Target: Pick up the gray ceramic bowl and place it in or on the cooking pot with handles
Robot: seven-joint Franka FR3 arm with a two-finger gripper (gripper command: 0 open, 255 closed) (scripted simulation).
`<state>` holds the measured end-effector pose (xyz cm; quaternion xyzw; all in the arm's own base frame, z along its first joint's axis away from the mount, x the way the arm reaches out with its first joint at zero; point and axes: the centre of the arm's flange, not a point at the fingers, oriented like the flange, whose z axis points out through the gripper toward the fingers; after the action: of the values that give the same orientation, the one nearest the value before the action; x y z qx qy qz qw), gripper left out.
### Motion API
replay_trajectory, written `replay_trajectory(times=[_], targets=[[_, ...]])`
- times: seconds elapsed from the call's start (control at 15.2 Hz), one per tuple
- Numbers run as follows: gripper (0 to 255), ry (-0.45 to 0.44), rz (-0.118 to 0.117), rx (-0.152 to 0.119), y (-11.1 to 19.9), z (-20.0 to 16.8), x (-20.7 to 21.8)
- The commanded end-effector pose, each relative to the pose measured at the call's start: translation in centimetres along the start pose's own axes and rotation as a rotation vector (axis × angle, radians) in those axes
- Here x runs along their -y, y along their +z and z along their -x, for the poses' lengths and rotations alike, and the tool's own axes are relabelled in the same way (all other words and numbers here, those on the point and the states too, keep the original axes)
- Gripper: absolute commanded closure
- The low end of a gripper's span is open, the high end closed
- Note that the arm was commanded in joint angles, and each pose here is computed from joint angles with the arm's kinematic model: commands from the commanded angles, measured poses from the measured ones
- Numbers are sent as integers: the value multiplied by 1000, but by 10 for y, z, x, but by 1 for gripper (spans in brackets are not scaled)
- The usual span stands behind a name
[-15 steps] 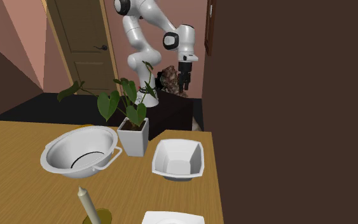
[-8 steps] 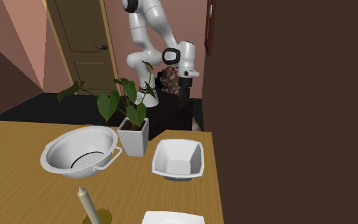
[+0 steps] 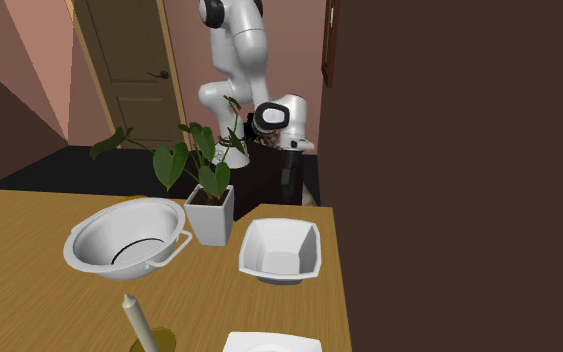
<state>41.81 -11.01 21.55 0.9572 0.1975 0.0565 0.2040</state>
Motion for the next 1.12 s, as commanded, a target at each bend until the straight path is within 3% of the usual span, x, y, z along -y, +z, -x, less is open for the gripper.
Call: replay_trajectory(times=[0.0,0.2,0.66,1.06], targets=[[0,-25,29,-7,26,-4,-5],[0,-50,66,-14,60,-8,-14],[0,-50,66,-14,97,-9,-16],[0,-50,66,-14,100,-9,-16]])
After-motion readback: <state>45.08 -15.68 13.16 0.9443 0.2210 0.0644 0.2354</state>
